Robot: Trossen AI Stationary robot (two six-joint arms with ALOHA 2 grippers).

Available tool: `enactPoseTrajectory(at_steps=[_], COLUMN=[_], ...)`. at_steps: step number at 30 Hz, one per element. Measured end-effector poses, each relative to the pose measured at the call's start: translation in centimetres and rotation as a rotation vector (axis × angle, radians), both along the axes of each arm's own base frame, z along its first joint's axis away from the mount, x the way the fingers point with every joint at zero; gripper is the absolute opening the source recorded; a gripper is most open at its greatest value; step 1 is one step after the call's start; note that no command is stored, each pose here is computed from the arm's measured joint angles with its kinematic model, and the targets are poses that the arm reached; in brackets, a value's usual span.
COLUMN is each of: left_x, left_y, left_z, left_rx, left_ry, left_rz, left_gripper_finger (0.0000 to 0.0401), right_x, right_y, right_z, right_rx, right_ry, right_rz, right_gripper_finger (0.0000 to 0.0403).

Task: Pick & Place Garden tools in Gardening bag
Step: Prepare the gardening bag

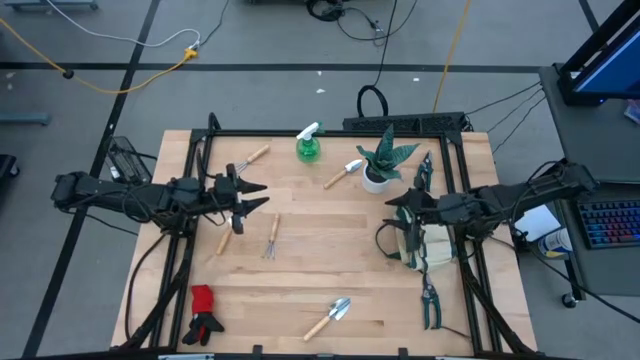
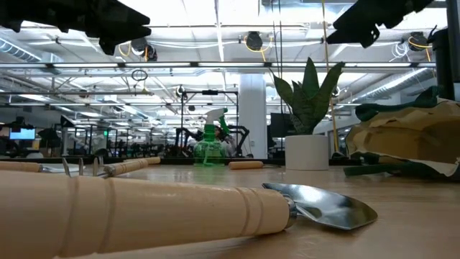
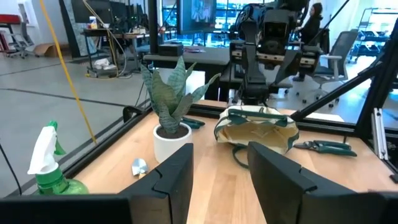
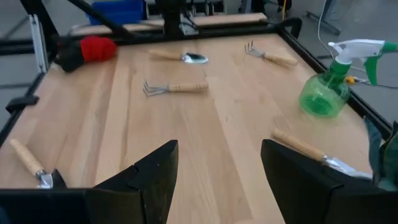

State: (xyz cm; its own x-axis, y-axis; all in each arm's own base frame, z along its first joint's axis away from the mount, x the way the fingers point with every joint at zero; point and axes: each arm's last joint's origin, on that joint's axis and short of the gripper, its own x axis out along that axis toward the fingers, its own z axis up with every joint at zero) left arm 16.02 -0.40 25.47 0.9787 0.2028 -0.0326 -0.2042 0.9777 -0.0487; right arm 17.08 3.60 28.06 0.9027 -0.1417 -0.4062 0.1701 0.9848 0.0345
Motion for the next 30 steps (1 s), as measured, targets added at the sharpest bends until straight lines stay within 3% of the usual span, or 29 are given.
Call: enactPoseTrajectory(at_steps=[7,10,23,30], left_x=[0.0,0.0,0.0,0.0], left_y=[0.0,0.0,0.0,0.0], left_z=[-0.1,-0.1,-0.1,-0.2], left_rx=[0.001,0.002,0.002,0.004], left_ry=[0.007,0.007,0.010,0.019], left_rz=[0.000,0.000,0.000,0.000], left_gripper_finger=[0.0157,0.0157,0.0157,0.0157], right_x=[2.2,3.1,2.3,2.4], right_y=[1.1,1.4,1.1,1.0], right_z=[-0.1,-0.6,-3.4,-4.2], right_rx=[0.113,0.150,0.198,0.186], right_ry=[0.170,0.260,0.621,0.685], right_rz=[0.105,0.093,-0.150,-0.216], right_gripper_finger=[0.0227,0.0227,0.0226,0.0226])
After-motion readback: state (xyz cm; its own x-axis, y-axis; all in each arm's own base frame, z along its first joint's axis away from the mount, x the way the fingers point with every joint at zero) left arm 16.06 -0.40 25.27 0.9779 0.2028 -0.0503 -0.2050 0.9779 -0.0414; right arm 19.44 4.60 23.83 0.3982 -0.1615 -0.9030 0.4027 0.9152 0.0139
